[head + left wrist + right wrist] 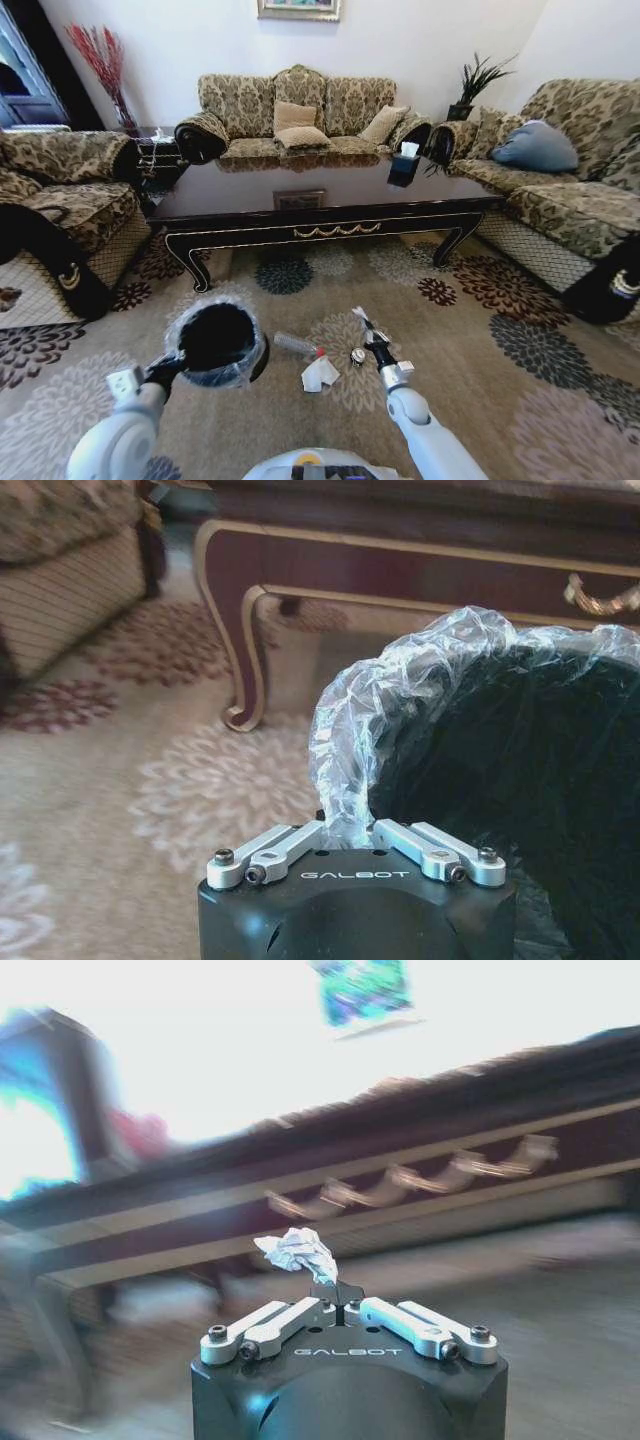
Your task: Move to the front of the table and pick up the trash from the floor, then place it into the trash bin.
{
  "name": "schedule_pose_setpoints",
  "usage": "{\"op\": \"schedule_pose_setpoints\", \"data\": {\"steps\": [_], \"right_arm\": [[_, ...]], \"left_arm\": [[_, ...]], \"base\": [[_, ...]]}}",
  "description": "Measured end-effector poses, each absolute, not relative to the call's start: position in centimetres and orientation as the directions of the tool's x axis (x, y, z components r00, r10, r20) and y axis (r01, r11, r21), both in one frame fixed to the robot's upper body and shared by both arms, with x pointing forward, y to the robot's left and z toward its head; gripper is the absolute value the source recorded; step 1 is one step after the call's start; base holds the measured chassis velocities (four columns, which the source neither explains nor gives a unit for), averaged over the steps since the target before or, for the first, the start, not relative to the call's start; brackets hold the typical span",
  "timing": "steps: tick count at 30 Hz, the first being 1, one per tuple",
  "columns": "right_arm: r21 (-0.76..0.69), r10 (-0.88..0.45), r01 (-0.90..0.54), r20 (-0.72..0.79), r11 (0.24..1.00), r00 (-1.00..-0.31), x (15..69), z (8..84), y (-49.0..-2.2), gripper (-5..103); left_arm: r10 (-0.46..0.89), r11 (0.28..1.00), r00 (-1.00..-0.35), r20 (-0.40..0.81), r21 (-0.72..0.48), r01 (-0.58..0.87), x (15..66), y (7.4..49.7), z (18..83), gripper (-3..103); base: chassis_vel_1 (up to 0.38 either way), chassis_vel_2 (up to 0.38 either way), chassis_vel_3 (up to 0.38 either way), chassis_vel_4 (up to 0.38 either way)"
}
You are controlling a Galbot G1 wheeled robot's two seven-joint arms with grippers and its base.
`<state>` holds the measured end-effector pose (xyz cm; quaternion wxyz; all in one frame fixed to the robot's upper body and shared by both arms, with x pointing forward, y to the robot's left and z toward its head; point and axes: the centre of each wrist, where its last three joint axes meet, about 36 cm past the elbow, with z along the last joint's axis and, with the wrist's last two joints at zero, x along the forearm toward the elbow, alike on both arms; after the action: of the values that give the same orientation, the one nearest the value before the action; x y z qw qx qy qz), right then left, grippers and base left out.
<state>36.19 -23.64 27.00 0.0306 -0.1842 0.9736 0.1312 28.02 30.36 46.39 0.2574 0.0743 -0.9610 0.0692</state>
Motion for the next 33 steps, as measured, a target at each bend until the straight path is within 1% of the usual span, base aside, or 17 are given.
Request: {"op": "schedule_pose_setpoints", "data": {"steps": [1,5,8,10,11,12,17,18,22,30,31,33], "right_arm": [[0.244,-0.351,-0.367,-0.108,0.898,-0.930,36.2,27.0,-23.6,0],[0.265,-0.477,-0.515,-0.199,0.815,-0.856,35.2,28.8,-21.5,0],[0.257,-0.519,-0.562,-0.219,0.786,-0.826,34.6,29.3,-20.5,0],[0.239,-0.551,-0.596,-0.233,0.766,-0.801,34.2,29.6,-19.9,0],[0.211,-0.584,-0.630,-0.243,0.748,-0.775,33.9,29.8,-19.5,0],[0.211,-0.584,-0.630,-0.243,0.748,-0.775,33.9,29.8,-19.5,0],[0.112,-0.679,-0.715,-0.239,0.691,-0.694,33.2,29.9,-19.8,0],[0.112,-0.679,-0.715,-0.239,0.691,-0.694,33.2,29.9,-19.8,0],[0.072,-0.721,-0.748,-0.220,0.660,-0.657,32.6,29.4,-20.2,0],[0.093,-0.734,-0.759,-0.206,0.644,-0.648,31.3,28.4,-19.7,0],[0.094,-0.734,-0.760,-0.205,0.643,-0.647,31.2,28.3,-19.6,-2],[0.099,-0.738,-0.765,-0.209,0.636,-0.641,31.0,28.0,-19.3,9]], "left_arm": [[-0.107,0.979,-0.856,0.505,-0.095,-0.178,28.0,30.4,46.4,2],[-0.048,0.986,-0.846,0.532,-0.112,-0.127,30.1,28.7,43.9,2],[-0.018,0.985,-0.841,0.541,-0.134,-0.108,30.9,27.7,42.9,2],[-0.001,0.984,-0.839,0.544,-0.149,-0.097,31.4,27.0,42.5,2],[0.015,0.983,-0.838,0.545,-0.163,-0.088,31.8,26.4,42.2,2],[0.015,0.983,-0.838,0.545,-0.163,-0.088,31.8,26.4,42.2,2],[0.042,0.981,-0.841,0.540,-0.181,-0.067,32.5,25.6,41.9,2],[0.042,0.981,-0.841,0.540,-0.181,-0.067,32.5,25.6,41.9,2],[0.062,0.977,-0.843,0.534,-0.206,-0.058,32.7,24.7,41.6,2],[0.095,0.962,-0.841,0.532,-0.265,-0.059,32.3,23.0,41.2,2],[0.097,0.961,-0.841,0.533,-0.270,-0.060,32.2,22.8,41.2,2],[0.106,0.955,-0.839,0.534,-0.289,-0.063,32.0,22.0,41.0,2]], "base": [[0.000,0.000,0.000,0.000],[0.000,0.000,0.000,0.000],[0.000,0.000,0.000,0.000],[0.000,0.000,0.000,0.000],[0.000,0.000,0.000,0.000],[0.000,0.000,0.000,0.000],[0.000,0.000,0.000,0.000],[0.000,0.000,0.000,0.000],[0.000,0.000,0.000,0.000],[0.000,0.000,0.000,0.000],[0.000,0.000,0.000,0.000],[0.000,0.000,0.000,0.000]]}}
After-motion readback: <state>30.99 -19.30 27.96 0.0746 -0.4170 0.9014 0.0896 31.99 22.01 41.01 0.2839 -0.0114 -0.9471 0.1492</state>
